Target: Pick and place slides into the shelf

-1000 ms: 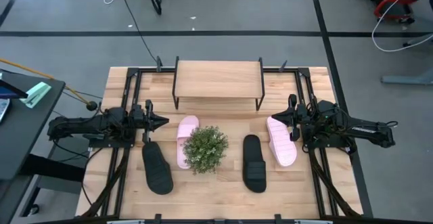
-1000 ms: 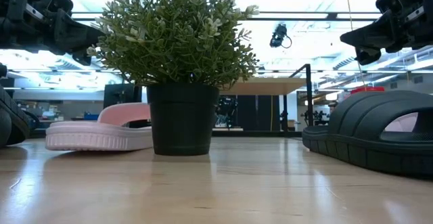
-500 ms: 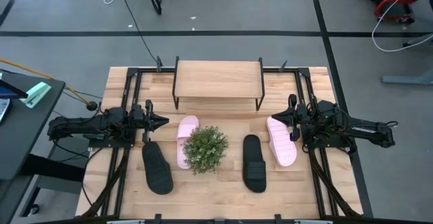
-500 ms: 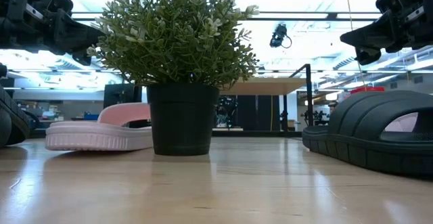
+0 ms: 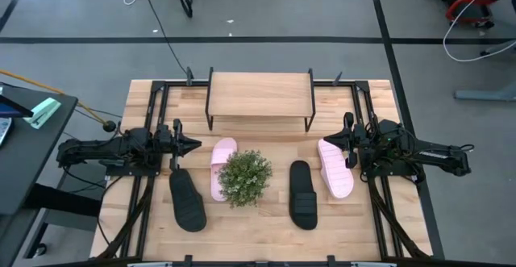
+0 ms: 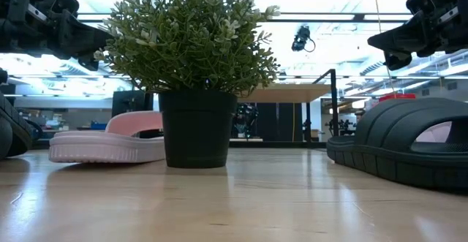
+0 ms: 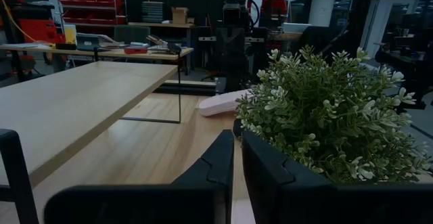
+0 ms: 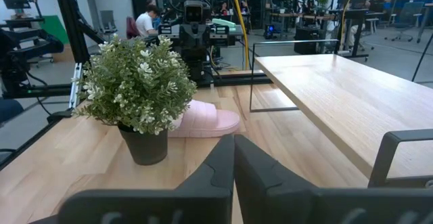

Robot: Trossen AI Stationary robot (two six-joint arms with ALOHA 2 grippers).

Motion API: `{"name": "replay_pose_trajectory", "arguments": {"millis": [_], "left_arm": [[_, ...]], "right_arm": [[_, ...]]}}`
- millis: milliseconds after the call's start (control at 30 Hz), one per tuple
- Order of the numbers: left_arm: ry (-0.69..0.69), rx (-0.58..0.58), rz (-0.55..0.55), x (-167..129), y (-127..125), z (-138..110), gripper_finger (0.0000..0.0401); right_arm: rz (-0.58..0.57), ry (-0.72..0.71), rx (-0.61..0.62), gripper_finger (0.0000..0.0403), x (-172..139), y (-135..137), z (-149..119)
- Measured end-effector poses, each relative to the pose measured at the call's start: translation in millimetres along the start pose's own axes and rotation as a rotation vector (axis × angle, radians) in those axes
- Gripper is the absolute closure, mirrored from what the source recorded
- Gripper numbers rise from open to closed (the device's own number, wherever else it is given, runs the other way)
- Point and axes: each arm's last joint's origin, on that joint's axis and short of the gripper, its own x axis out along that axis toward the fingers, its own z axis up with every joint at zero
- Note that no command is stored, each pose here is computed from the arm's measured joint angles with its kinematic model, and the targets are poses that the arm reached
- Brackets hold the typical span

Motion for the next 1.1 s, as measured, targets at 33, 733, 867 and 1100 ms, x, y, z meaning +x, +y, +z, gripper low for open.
{"name": "replay_pose_trajectory", "arguments": {"millis": [33,733,867,1100], "left_arm": [[0.001,0.000,0.000,0.0,0.0,-0.1,0.0361],[0.000,0.000,0.000,0.0,0.0,0.0,0.0361],[0.000,0.002,0.001,0.0,0.0,-0.1,0.0364],[-0.089,-0.021,0.028,-0.3,0.9,8.4,0.0373]], "right_arm": [[0.001,0.000,0.000,0.0389,0.0,0.0,-0.1],[0.000,0.000,0.000,0.0389,0.0,0.0,0.0],[0.000,0.000,0.000,0.0389,0.0,0.0,-0.1],[0.000,0.000,0.000,0.0389,0.0,0.0,-0.1]]}}
